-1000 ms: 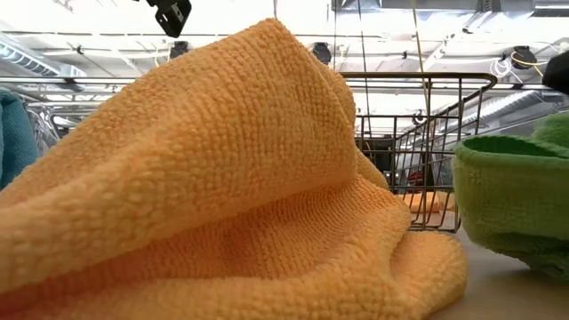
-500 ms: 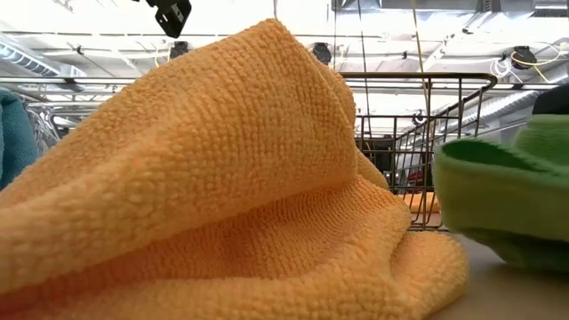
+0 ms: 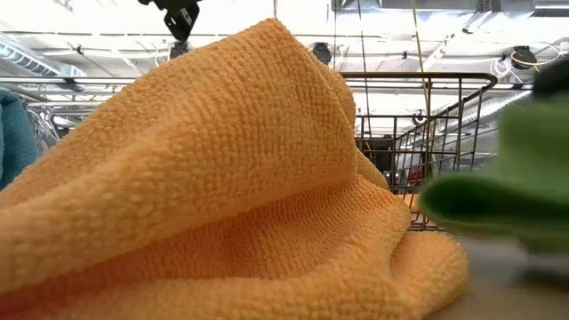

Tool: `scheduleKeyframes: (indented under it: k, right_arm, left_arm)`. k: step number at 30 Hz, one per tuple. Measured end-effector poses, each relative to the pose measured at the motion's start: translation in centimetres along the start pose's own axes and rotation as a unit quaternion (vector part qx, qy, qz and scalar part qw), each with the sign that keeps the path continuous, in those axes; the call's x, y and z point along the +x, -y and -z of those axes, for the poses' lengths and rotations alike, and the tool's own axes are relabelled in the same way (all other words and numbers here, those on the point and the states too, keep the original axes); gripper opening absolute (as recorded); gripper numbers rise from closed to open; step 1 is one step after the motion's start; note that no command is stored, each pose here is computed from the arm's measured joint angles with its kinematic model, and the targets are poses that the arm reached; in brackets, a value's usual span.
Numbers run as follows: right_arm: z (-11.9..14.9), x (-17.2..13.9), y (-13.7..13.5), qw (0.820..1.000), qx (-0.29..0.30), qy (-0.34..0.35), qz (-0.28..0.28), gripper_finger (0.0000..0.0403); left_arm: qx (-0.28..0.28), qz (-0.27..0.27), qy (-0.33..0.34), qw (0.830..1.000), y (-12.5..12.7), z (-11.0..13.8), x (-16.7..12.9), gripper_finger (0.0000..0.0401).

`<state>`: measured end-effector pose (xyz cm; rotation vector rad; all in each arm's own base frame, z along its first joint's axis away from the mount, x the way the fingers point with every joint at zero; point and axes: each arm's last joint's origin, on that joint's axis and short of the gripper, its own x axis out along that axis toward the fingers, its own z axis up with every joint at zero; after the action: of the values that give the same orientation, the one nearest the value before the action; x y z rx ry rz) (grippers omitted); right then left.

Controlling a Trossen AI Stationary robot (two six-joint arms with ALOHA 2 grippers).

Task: Sort microfiber towel by color & place in baskets
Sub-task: Put the bottom green microfiber towel into the wire basket

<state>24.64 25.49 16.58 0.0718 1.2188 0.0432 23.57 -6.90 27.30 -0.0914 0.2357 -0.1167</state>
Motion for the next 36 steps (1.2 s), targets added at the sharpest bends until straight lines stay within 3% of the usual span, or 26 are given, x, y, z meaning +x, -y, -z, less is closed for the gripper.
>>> scheduleKeyframes:
  k: [9,17,21,28,36]
  right_arm:
    - [-2.6,-4.7,-0.8,0.995,-0.035,0.092,0.020,0.0008]
    - [-5.1,-8.6,-0.8,0.966,-0.104,0.193,0.135,0.0008]
    - [-6.2,-9.8,-0.7,0.944,-0.136,0.232,0.189,0.0008]
    - [-7.3,-10.2,0.3,0.910,-0.164,0.260,0.279,0.0008]
    - [-8.7,-10.2,2.0,0.880,-0.150,0.274,0.358,0.0008]
  left_arm:
    - [0.000,0.012,0.016,1.000,0.8,0.7,2.0,0.0018]
    - [-0.006,0.027,0.050,0.998,1.5,0.6,2.7,0.0031]
    - [0.003,0.024,0.077,0.997,1.8,0.2,2.8,0.0084]
    - [0.022,0.016,0.115,0.993,2.5,0.0,3.0,0.0219]
    - [0.025,0.024,0.157,0.987,3.2,-0.3,3.8,0.0342]
